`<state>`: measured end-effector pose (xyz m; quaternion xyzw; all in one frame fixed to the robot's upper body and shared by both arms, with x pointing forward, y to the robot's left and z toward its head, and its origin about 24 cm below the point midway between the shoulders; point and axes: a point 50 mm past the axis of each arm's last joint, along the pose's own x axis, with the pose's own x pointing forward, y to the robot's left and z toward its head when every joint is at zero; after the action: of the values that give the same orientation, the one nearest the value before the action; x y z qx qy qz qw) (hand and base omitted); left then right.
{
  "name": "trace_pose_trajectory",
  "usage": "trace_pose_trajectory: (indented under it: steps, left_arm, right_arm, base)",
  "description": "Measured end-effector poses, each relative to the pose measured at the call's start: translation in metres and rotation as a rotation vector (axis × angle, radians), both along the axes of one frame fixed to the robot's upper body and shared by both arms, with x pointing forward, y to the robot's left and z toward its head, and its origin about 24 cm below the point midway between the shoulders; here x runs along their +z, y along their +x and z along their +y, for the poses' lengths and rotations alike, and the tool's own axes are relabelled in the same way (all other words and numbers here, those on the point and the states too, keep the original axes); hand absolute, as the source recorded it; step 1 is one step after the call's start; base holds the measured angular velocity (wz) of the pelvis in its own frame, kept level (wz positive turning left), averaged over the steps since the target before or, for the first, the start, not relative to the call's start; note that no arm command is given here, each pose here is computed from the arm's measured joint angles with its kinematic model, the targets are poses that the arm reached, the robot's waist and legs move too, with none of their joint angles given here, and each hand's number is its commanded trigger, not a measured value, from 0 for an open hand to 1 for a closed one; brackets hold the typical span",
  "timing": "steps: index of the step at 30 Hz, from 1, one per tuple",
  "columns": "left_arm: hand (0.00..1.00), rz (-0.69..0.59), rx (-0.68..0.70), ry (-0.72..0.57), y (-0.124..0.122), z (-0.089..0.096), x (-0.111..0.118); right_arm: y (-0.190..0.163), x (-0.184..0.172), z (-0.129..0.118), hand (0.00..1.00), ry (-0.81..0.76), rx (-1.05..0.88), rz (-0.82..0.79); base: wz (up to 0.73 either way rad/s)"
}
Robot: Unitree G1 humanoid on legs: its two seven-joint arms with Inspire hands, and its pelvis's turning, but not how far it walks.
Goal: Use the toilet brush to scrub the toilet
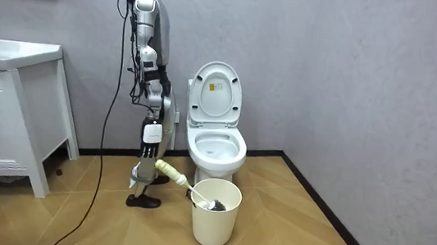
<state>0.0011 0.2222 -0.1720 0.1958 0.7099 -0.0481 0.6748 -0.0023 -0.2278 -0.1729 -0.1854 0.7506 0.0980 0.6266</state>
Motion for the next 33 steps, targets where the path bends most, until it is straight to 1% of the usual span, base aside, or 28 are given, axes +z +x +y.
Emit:
trace_pose_trajectory:
  steps: [8,17,20,26,29,31,33]
  left_arm:
    - [0.0,-0.002,0.0,0.001,0.001,0.0,0.0]
    - [0.0,-0.013,0.002,0.011,0.006,0.002,0.0]
    - [0.0,-0.015,0.028,0.035,0.004,0.005,0.001]
    - [0.0,-0.031,0.097,0.073,0.0,0.014,0.003]
    - [0.0,-0.049,0.125,0.09,-0.001,0.017,0.005]
    - [0.0,-0.057,0.166,0.125,-0.005,0.023,0.006]
    - [0.0,-0.071,0.188,0.156,-0.005,0.028,0.008]
  right_arm:
    - [0.0,0.0,0.001,0.0,0.008,0.003,0.004]
    - [-0.002,0.0,-0.001,0.0,-0.017,-0.143,-0.027]
    - [-0.005,0.0,-0.003,0.0,-0.052,-0.236,-0.043]
    - [-0.014,0.002,-0.011,0.0,-0.135,-0.506,-0.093]
    - [-0.015,0.004,-0.018,0.0,-0.179,-0.647,-0.132]
    - [-0.016,0.006,-0.026,0.0,-0.216,-0.78,-0.169]
    - [-0.015,0.008,-0.033,0.0,-0.245,-0.854,-0.19]
  base:
    - [0.0]
    - [0.0]
    - [0.0]
    - [0.0]
    - [0.05]
    - [0.0]
    - [0.0]
